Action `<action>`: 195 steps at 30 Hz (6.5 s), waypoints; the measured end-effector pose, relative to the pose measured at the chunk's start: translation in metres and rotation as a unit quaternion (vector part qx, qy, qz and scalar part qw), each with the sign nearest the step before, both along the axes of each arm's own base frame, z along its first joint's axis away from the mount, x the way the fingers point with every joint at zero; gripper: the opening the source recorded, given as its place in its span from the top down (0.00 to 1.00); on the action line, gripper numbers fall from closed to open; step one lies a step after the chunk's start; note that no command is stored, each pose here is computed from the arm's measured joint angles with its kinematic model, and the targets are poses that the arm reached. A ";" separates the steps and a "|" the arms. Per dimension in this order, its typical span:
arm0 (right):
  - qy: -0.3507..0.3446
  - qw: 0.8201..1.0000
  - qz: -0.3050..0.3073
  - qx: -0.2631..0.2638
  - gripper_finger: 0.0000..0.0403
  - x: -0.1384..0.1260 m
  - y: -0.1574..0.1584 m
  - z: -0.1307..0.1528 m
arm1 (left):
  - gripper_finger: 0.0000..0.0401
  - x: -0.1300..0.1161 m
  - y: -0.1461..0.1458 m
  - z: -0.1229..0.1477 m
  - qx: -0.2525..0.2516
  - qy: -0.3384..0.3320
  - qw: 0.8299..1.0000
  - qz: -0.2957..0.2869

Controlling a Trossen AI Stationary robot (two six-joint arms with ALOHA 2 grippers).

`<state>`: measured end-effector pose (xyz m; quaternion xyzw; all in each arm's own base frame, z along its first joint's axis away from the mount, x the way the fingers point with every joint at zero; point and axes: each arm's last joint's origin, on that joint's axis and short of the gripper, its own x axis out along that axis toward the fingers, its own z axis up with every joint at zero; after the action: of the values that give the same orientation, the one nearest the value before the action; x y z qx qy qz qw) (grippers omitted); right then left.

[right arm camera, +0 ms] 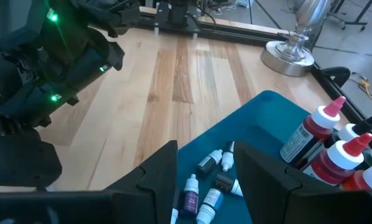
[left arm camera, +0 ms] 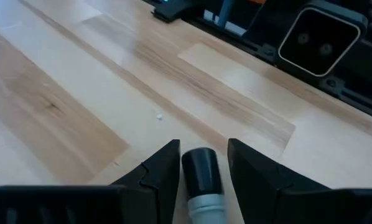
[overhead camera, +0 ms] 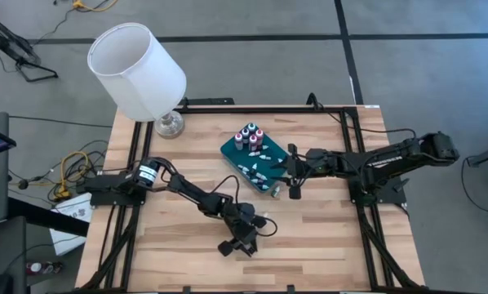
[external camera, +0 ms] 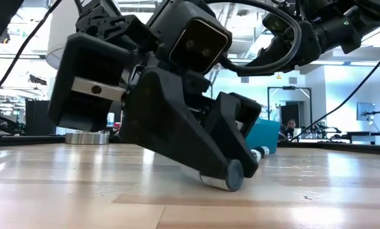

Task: Pick & Place food coloring
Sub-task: Put the small brown food coloring bottle into the blue bin, then put the small orange food coloring bottle into the blue bin

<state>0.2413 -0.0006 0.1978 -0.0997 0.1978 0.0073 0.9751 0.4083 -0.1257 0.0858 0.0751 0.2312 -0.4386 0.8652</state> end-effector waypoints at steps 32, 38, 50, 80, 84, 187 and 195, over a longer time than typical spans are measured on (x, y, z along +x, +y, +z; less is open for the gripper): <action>0.010 1.000 -0.003 0.007 0.63 -0.001 0.000 -0.002 | 0.81 -0.001 0.003 -0.002 0.028 0.022 0.999 0.041; 0.010 1.000 -0.003 0.007 0.63 -0.001 0.000 -0.002 | 0.80 0.000 0.002 -0.002 0.025 0.021 0.998 0.044; 0.015 1.000 -0.003 0.007 0.63 -0.001 0.000 -0.003 | 0.80 -0.003 -0.004 0.025 0.025 -0.004 0.998 0.054; 0.005 0.998 0.046 0.044 0.63 -0.025 0.029 0.019 | 0.80 -0.032 0.092 0.133 0.285 -0.072 0.871 0.394; 0.000 0.995 0.076 0.060 0.63 -0.032 0.044 0.024 | 0.80 -0.030 0.112 0.134 0.287 -0.066 0.858 0.422; -0.002 0.989 -0.077 0.130 0.62 0.032 0.140 -0.103 | 0.64 -0.253 0.070 0.150 -0.018 -0.269 0.930 0.251; 0.063 0.988 -0.080 0.116 0.64 0.046 0.147 -0.101 | 0.64 -0.253 0.070 0.150 -0.017 -0.270 0.930 0.251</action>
<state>0.2870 0.1460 0.0972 0.0308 0.2643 -0.0420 0.9630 0.1551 -0.0556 0.2356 0.1152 -0.0070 -0.1745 0.9779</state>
